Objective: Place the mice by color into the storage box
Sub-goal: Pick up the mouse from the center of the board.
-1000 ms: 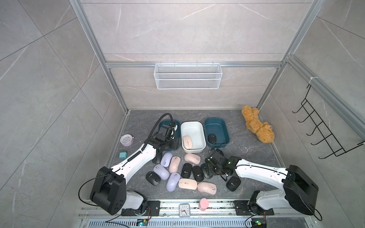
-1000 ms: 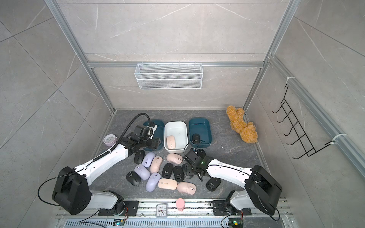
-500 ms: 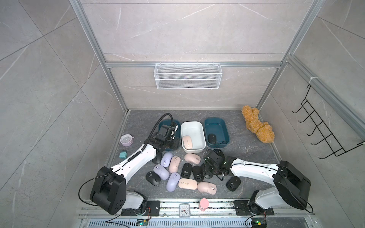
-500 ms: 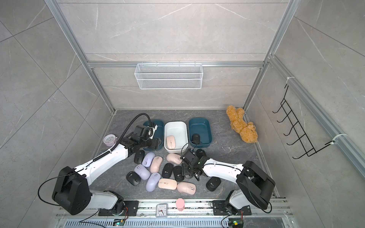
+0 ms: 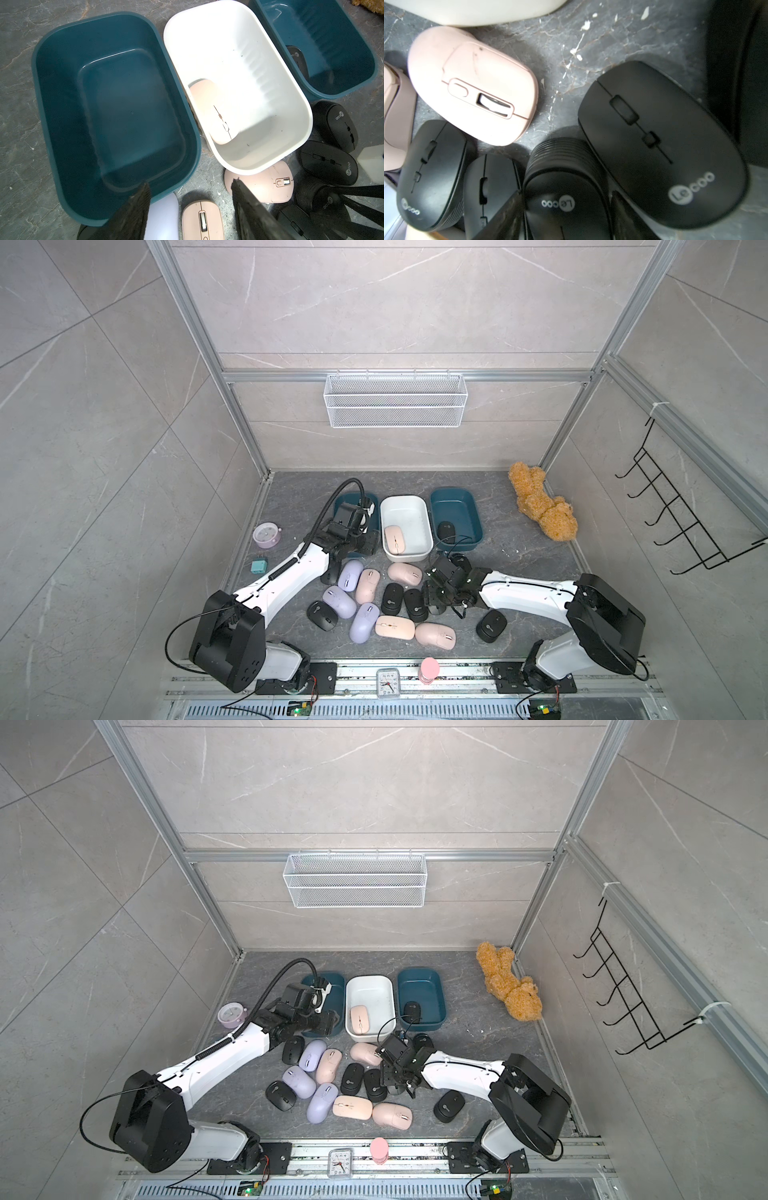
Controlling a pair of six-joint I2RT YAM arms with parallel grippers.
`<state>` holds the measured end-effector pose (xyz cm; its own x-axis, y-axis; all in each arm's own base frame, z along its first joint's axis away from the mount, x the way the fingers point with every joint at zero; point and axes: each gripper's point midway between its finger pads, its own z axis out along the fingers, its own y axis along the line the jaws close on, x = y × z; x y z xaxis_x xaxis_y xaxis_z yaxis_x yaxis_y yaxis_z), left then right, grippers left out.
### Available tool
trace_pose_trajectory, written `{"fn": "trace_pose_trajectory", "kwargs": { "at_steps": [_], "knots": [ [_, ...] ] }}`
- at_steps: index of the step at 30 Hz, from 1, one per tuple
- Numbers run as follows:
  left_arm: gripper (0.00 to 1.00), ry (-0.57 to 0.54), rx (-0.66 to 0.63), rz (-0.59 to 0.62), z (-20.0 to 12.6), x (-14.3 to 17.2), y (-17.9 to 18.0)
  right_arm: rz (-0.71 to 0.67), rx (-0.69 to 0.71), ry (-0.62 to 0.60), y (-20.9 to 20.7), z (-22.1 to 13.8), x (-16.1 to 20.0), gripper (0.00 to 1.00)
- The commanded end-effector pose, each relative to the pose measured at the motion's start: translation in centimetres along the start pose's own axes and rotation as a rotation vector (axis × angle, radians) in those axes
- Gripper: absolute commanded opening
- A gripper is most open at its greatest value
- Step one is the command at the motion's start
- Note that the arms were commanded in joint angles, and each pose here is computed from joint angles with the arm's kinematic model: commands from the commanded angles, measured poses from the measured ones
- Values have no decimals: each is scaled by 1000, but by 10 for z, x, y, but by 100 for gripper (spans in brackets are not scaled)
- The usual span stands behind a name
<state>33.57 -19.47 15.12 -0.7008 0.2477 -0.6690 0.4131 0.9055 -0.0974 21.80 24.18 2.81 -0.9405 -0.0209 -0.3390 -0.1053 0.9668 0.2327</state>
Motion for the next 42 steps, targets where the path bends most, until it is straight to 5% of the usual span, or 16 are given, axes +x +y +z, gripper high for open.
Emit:
{"fn": "trace_pose_trajectory", "kwargs": {
  "at_steps": [1,28,42],
  "knots": [
    [65,-56,12,20,-12,-17,-4,10,88,35,-17,5,11,67],
    [65,-60,2,23,-14,-17,-3,-46,179,59,-21,12,19,69],
    [65,-61,2,26,-14,-17,-3,-36,172,37,-20,4,14,57]
  ]
}}
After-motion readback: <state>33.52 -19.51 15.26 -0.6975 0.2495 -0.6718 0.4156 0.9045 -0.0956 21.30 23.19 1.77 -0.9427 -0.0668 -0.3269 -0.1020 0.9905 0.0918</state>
